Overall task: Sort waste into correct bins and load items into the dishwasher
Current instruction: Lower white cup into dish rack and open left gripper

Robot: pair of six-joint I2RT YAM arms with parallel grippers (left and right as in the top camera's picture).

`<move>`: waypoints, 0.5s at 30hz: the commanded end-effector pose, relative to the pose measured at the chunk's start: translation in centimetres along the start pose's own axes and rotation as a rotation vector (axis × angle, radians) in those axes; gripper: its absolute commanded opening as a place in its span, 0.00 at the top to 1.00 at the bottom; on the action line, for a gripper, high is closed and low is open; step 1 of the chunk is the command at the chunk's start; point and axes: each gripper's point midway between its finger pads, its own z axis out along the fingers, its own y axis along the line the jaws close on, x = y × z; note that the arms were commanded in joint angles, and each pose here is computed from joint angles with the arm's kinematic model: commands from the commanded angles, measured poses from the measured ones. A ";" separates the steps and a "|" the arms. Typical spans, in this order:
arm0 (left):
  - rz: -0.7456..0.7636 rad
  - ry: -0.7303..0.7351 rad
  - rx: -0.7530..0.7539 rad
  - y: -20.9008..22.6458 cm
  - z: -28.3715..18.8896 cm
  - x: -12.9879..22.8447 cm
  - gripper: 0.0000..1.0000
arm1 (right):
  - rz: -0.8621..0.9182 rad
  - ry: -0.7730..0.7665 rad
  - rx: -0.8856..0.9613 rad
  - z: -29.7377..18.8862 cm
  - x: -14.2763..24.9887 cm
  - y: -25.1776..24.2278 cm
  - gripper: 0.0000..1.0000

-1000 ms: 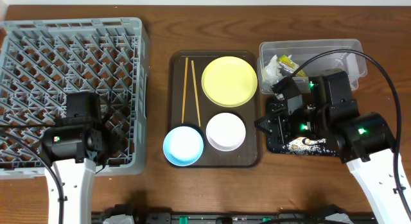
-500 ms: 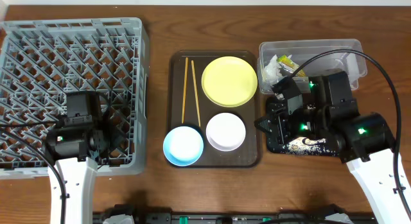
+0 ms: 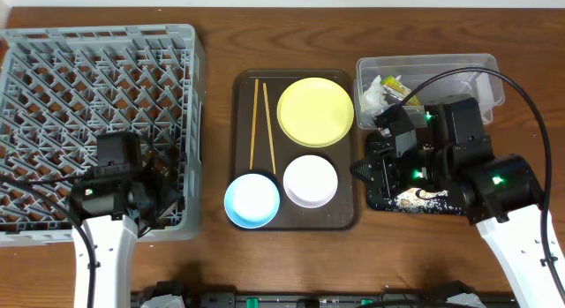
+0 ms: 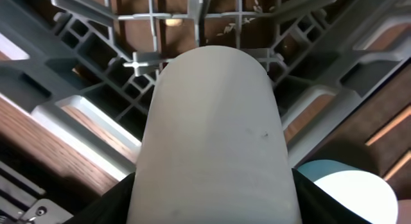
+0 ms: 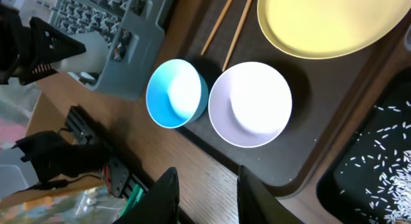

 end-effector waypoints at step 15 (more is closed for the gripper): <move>0.125 -0.017 0.167 -2.4 -4.8 -1.7 0.04 | -0.035 -0.015 -0.005 -0.4 -0.2 0.6 0.71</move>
